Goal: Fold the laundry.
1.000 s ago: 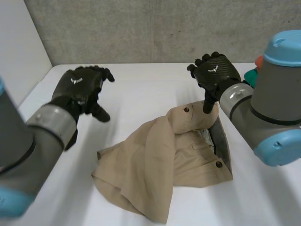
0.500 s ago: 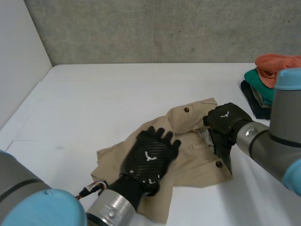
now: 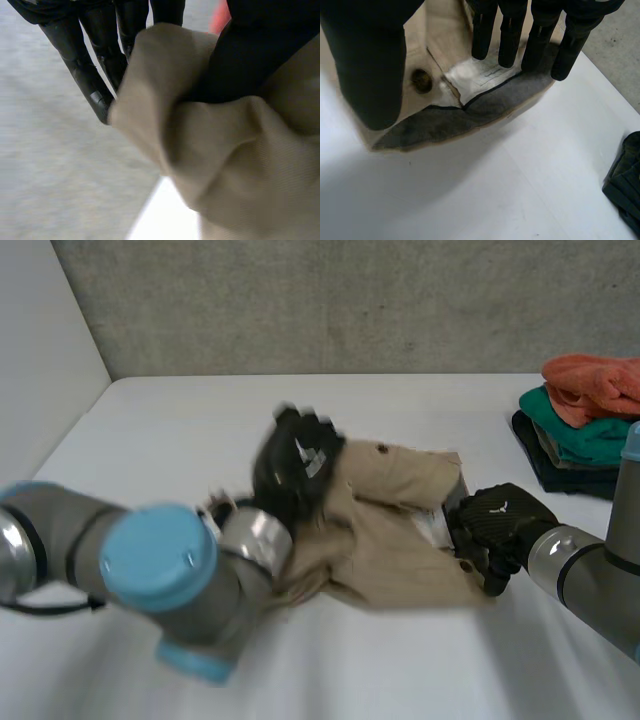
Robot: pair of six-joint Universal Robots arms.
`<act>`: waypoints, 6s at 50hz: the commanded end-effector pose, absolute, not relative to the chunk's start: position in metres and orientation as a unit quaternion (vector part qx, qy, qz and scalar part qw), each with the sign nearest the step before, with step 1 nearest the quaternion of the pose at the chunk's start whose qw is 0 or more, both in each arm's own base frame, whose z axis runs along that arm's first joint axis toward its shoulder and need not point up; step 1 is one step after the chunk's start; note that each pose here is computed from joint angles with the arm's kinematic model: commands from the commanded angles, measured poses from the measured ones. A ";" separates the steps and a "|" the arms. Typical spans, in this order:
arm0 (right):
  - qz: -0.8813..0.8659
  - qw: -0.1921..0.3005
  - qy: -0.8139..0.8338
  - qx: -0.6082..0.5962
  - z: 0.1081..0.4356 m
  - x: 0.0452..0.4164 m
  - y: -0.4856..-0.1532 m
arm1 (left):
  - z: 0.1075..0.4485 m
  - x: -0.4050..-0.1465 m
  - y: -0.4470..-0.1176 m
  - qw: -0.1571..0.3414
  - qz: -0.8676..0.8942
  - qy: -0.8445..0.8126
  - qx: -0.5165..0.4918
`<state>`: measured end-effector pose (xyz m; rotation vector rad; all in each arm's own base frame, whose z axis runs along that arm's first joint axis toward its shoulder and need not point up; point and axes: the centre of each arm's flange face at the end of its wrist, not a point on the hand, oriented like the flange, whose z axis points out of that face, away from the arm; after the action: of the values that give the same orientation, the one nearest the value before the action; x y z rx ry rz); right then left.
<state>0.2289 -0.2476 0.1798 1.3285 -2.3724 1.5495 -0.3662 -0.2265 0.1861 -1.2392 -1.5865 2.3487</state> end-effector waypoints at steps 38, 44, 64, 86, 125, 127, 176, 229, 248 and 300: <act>0.596 0.010 -0.642 0.481 0.234 0.272 -0.226 | 0.244 -0.265 -0.216 0.045 0.674 -0.677 -0.292; 0.541 0.026 -0.653 0.529 0.222 0.264 -0.211 | 0.218 -0.249 -0.170 0.073 0.626 -0.715 -0.302; 0.562 0.001 -0.612 0.556 0.168 0.283 -0.249 | 0.124 -0.265 -0.172 0.063 0.509 -0.783 -0.352; 0.592 0.009 -0.591 0.548 0.118 0.321 -0.325 | 0.108 -0.308 -0.275 -0.046 0.621 -0.698 -0.354; 0.708 0.045 -0.573 0.411 0.367 0.272 -0.261 | 0.355 -0.272 -0.233 0.063 0.715 -0.640 -0.274; 0.682 0.041 -0.594 0.424 0.358 0.271 -0.258 | 0.353 -0.270 -0.231 0.066 0.698 -0.654 -0.284; 0.667 -0.009 -0.655 0.356 0.166 0.310 -0.326 | 0.181 -0.280 -0.314 0.032 0.650 -0.725 -0.223; 0.572 -0.009 -0.714 0.403 0.136 0.288 -0.259 | 0.130 -0.250 -0.188 0.002 0.540 -0.756 -0.370; 0.568 -0.010 -0.716 0.406 0.134 0.287 -0.257 | 0.113 -0.258 -0.214 -0.005 0.564 -0.744 -0.359; 0.607 0.095 -0.652 0.445 0.217 0.300 -0.293 | 0.222 -0.322 -0.289 -0.069 0.731 -0.576 -0.360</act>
<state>0.2772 -0.2386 0.1797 1.6134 -2.0607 1.4499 -0.2926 -0.2280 0.1912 -1.3394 -2.0601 2.0475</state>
